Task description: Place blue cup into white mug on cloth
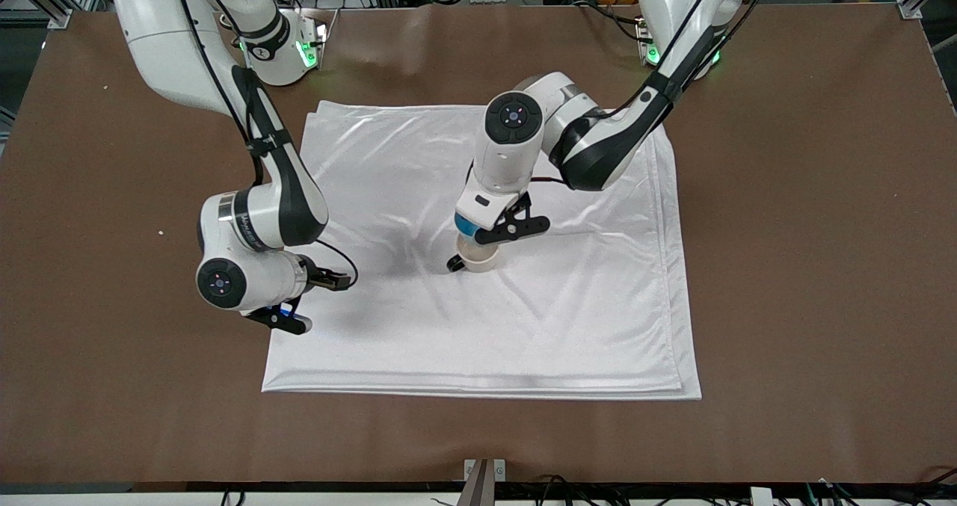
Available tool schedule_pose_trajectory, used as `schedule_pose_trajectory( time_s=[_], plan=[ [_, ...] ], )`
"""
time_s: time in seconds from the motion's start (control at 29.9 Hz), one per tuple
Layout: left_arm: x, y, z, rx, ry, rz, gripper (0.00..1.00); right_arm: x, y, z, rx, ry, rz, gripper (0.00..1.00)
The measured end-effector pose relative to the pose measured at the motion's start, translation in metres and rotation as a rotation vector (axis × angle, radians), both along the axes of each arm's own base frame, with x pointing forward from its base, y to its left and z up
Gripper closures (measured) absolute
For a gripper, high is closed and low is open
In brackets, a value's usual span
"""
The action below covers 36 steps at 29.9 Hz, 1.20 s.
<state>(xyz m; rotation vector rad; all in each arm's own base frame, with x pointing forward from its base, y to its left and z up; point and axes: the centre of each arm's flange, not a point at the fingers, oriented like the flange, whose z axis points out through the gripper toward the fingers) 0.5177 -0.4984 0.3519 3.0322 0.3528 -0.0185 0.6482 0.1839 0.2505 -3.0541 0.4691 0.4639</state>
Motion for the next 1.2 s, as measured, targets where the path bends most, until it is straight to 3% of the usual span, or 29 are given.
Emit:
schedule_pose_trajectory(
  time_s=[0.2,0.9,1.07,1.1,1.14,1.2],
  plan=[
    [0.003,-0.006,-0.018,-0.02,-0.011,0.006,0.96,-0.015,-0.021,0.001,0.017,-0.051,0.048,0.0],
    [0.004,-0.007,-0.054,0.007,0.003,0.016,0.95,-0.052,-0.108,0.039,0.059,-0.096,0.208,0.0],
    [0.003,-0.007,-0.059,0.013,0.007,0.015,0.76,-0.071,-0.125,0.069,0.055,-0.116,0.198,0.0],
    [0.003,-0.007,-0.06,0.014,0.008,0.015,0.67,-0.075,-0.128,0.076,0.058,-0.117,0.194,0.0],
    [0.003,-0.007,-0.061,0.014,0.008,0.015,0.67,-0.079,-0.132,0.084,0.06,-0.117,0.19,0.0],
    [0.003,-0.007,-0.061,0.015,0.008,0.014,0.53,-0.087,-0.138,0.101,0.065,-0.116,0.183,0.0]
  ],
)
